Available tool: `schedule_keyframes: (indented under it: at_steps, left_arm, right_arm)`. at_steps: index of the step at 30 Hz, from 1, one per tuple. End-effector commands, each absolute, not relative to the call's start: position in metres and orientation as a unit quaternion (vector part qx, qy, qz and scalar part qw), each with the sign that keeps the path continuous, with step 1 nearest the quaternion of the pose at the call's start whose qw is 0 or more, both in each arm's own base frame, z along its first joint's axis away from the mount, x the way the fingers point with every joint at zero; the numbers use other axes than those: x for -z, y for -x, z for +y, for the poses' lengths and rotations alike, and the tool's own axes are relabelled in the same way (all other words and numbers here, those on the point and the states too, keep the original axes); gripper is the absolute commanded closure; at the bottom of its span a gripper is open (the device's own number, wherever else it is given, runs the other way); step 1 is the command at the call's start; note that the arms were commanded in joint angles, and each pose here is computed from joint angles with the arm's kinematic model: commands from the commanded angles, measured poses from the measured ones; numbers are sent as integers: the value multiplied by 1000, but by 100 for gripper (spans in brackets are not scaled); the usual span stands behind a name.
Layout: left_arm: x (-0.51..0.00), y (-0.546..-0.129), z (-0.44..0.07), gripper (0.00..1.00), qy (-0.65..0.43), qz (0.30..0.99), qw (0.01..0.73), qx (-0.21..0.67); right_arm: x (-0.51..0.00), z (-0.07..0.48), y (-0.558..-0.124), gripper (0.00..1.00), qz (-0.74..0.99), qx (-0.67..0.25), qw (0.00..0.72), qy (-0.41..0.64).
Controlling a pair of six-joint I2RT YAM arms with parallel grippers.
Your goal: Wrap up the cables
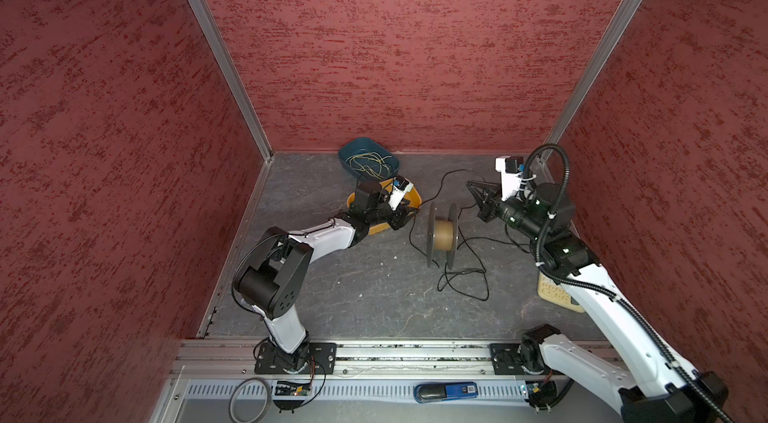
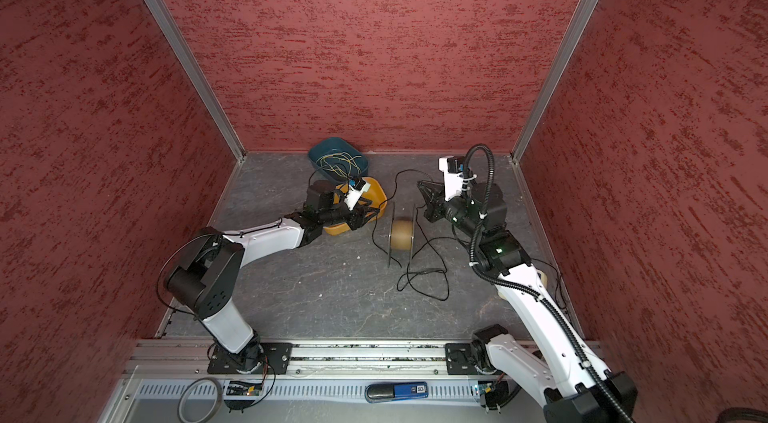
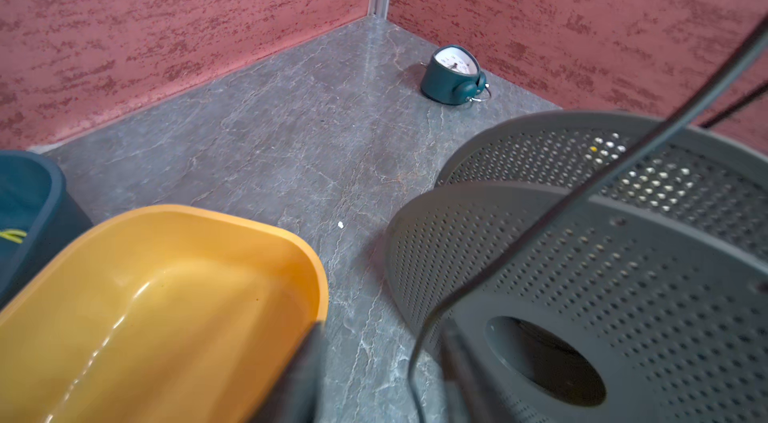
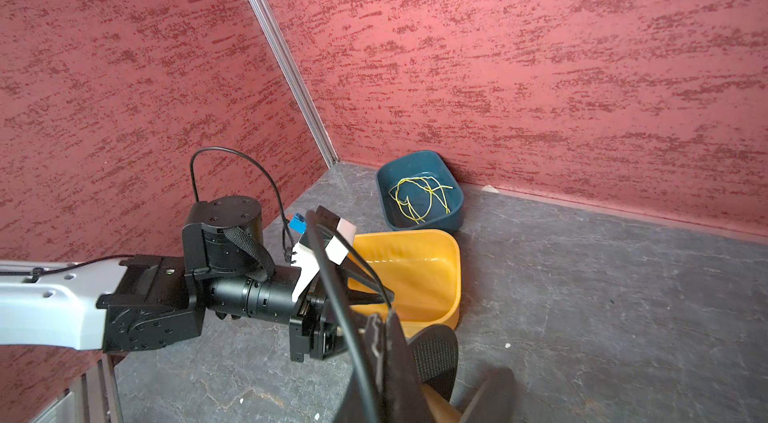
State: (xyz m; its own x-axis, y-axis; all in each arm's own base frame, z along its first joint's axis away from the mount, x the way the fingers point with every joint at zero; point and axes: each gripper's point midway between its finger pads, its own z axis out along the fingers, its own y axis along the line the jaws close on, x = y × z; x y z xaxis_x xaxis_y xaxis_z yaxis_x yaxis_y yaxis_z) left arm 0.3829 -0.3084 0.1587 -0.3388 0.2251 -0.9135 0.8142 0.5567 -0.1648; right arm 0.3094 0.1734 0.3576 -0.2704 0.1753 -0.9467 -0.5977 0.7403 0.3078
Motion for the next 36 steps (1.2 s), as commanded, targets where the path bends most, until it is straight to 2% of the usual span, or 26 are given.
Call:
schedule_keyframes:
  at_steps: [1,11,16,21,26,32,36]
  left_arm:
    - [-165,-385,-314,33,-355,740,464,333]
    - [-144,-388,-325,39,-352,747,440,354]
    - [-142,-392,-322,56,-340,751,446,349]
    - [-147,-394,-316,80,-329,755,454,341]
    - [-154,-393,-313,87,-325,754,459,339]
    - [-173,-390,-297,100,-310,771,467,302]
    - [-197,-382,-288,100,-303,783,467,277]
  right_arm:
    - [-378,178,-302,100,698,-353,602,163]
    - [-384,184,-289,100,677,-374,605,187]
    - [-380,184,-289,100,681,-374,602,186]
    - [-374,181,-291,100,687,-369,600,176]
    - [-372,178,-292,100,690,-365,601,172]
    - [-346,153,-315,98,747,-298,586,100]
    - [-315,127,-322,94,792,-241,560,30]
